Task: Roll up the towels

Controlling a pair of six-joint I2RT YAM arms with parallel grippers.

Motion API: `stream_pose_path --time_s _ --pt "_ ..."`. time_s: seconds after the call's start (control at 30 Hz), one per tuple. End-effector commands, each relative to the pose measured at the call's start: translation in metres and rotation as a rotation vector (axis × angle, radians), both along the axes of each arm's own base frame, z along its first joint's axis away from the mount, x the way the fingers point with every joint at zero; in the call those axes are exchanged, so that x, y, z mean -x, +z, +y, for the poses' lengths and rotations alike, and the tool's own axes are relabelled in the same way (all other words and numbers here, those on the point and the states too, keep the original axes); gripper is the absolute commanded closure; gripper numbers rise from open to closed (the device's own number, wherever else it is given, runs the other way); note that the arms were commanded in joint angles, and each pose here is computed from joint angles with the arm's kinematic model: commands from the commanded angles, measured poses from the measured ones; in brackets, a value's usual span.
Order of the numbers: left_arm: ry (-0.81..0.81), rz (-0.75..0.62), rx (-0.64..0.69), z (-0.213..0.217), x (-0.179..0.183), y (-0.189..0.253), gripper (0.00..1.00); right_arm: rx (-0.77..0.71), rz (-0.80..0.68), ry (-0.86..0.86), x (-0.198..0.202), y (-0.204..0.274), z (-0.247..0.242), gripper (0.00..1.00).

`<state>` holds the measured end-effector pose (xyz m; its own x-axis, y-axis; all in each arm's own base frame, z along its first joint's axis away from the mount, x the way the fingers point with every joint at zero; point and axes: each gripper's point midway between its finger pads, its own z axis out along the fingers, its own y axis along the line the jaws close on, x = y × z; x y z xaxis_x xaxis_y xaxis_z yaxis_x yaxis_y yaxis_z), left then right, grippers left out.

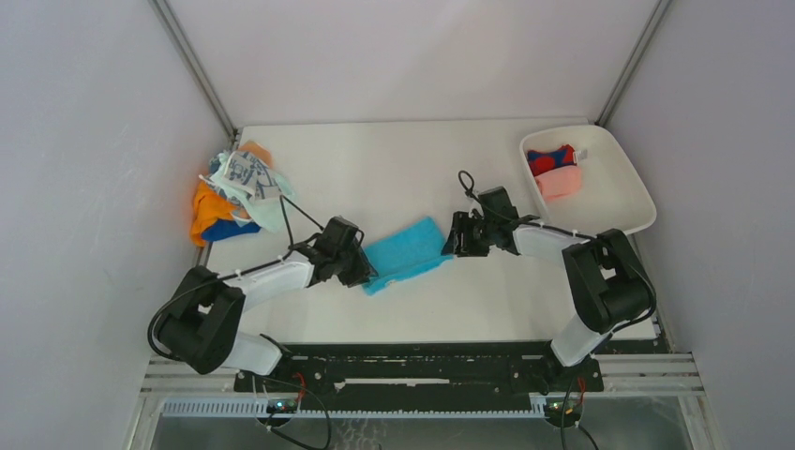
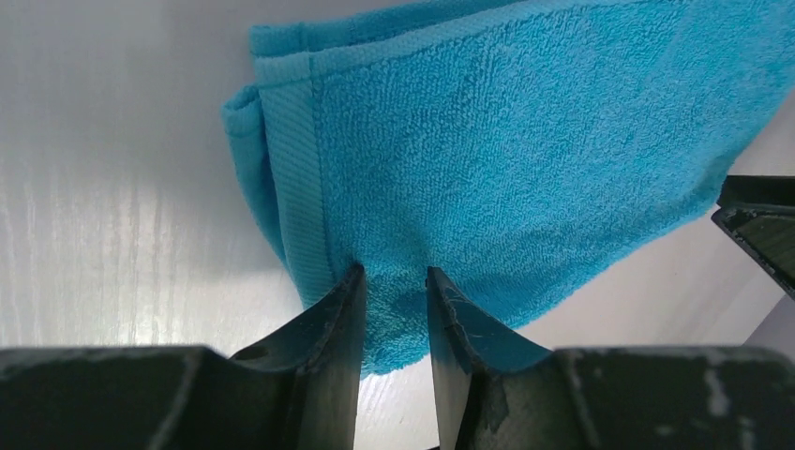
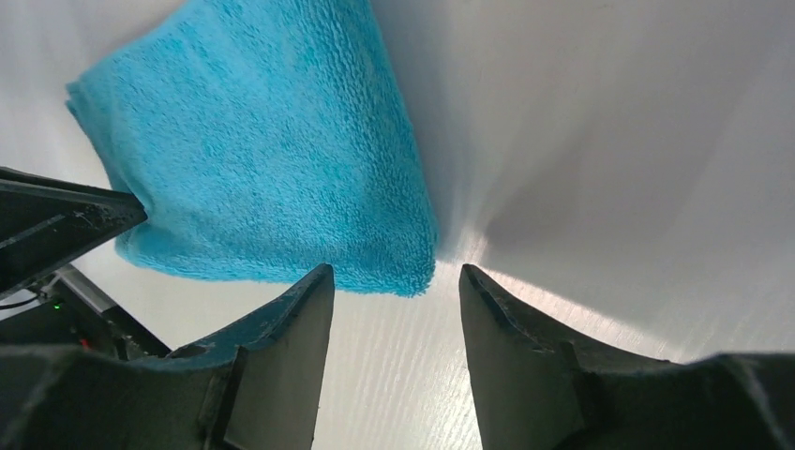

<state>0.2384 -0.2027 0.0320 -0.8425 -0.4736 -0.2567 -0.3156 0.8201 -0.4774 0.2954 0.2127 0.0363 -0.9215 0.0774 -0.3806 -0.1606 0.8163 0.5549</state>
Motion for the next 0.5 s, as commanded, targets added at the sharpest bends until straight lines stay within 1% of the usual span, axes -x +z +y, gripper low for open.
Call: stream_pose_path --time_s 0.0,0.13,0.23,0.4,0.47 --pt "-0.05 -0.04 0.009 -0.009 -0.008 0.001 0.65 0.072 -0.058 0.037 -0.005 0.002 0.001 0.48" --pt "-0.058 -0.016 -0.012 -0.006 -0.004 -0.011 0.65 0.066 -0.031 0.06 0.001 -0.003 0.006 0.5" --pt "-0.07 0.005 -0.029 -0.003 0.0 -0.019 0.66 0.033 -0.015 0.066 0.001 -0.003 0.009 0.57" --pt "-0.099 0.032 -0.07 0.005 0.01 -0.03 0.66 0.036 -0.046 -0.003 -0.021 0.005 -0.009 0.82" --pt "-0.112 0.042 -0.08 0.008 0.015 -0.034 0.66 0.024 -0.059 -0.033 -0.032 0.011 -0.016 0.91"
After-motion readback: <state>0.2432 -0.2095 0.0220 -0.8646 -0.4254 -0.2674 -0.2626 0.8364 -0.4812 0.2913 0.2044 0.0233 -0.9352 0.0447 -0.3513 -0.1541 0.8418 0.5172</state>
